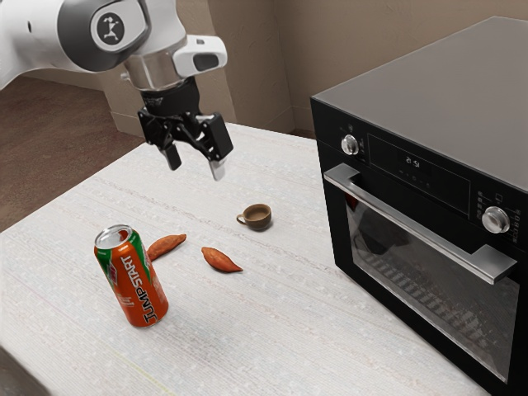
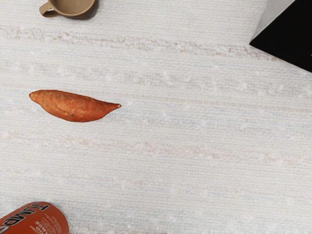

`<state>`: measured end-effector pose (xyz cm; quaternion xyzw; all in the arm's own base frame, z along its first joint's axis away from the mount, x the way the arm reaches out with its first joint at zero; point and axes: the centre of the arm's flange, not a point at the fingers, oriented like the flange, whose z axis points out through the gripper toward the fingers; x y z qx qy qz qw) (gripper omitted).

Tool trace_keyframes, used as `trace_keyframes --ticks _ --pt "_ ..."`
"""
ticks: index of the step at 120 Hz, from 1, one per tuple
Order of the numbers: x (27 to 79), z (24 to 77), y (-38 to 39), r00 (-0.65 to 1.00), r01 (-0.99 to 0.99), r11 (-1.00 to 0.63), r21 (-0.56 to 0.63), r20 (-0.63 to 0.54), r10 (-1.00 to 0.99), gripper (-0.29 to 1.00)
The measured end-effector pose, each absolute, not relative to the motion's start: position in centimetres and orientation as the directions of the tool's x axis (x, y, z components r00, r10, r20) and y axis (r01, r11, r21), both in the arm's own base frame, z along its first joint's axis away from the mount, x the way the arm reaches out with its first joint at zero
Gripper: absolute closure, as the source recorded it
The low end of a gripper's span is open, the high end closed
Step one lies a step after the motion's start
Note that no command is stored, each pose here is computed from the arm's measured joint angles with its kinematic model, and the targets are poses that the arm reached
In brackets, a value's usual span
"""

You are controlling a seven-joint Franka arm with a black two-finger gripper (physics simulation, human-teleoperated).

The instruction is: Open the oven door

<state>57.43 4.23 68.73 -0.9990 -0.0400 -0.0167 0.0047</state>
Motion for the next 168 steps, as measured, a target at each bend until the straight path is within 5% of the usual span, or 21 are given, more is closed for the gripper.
trace_keyframes --ticks 16,24,29,38,51,92,168 --pt "56.7 70.4 4.3 0.994 0.086 -0.996 -0.010 0.062 0.085 0.00" --pt "47.0 86.7 2.7 0.918 0.006 -0.999 -0.051 0.396 -0.014 0.00" --pt "43.7 89.3 -1.6 0.888 -0.120 -0.983 -0.138 0.428 -0.169 0.00" --pt "36.4 86.6 -21.0 0.700 -0.570 -0.772 -0.280 0.327 -0.635 0.00" --pt "29.7 78.5 -27.3 0.463 -0.796 -0.525 -0.301 0.257 -0.849 0.00" --pt "35.8 72.3 -30.6 -0.147 -0.930 0.043 -0.366 0.263 -0.954 0.00" --pt "44.1 68.5 -27.2 -0.500 -0.794 0.383 -0.471 0.149 -0.853 0.00"
